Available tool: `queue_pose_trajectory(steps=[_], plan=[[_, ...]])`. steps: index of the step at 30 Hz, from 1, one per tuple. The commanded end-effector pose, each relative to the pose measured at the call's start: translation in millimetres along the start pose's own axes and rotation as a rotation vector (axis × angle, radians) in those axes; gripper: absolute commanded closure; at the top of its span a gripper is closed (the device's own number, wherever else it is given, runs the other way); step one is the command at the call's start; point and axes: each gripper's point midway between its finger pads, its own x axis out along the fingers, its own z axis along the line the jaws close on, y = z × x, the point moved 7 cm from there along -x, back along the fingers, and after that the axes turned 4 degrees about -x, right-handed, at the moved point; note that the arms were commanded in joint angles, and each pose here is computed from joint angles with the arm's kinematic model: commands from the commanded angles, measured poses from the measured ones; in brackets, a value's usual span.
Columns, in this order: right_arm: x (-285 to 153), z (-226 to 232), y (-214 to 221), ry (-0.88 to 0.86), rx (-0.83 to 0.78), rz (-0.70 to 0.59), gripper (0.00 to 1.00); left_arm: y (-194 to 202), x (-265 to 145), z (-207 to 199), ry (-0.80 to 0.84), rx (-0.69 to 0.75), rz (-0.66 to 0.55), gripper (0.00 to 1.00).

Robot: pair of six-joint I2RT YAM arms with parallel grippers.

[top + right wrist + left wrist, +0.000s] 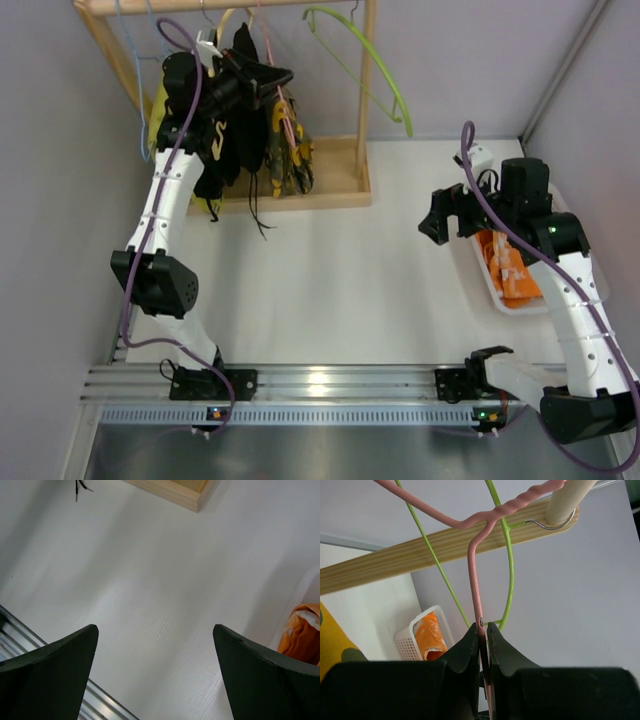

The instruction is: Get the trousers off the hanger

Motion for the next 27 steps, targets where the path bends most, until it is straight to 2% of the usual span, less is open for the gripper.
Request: queue_pose_trajectory(steps=[1,9,18,27], plan=[[-9.3,0.9,-19.4,0.0,-0.028,-0.085,0.01,3.8,-23.4,-93.5,0.326,0.29,-0.066,1.0],[-9.3,1.0,-19.4,-0.004,-0.029,-0.086,0.01,11.1,-34.7,-128.6,0.428,0.416,-0.097,1.0],[-10.8,3.5,-23.3,-0.025,-0.033,-0.099,0.01,22.7,-46.3,-143.7,0.452,0.414,-0.096,1.0],[-16.6,19.5,-39.7,-0.142,-0.109,-0.277,0.01,53.7,-76.4,-147.0,0.45,0.392,-0.079,1.0]])
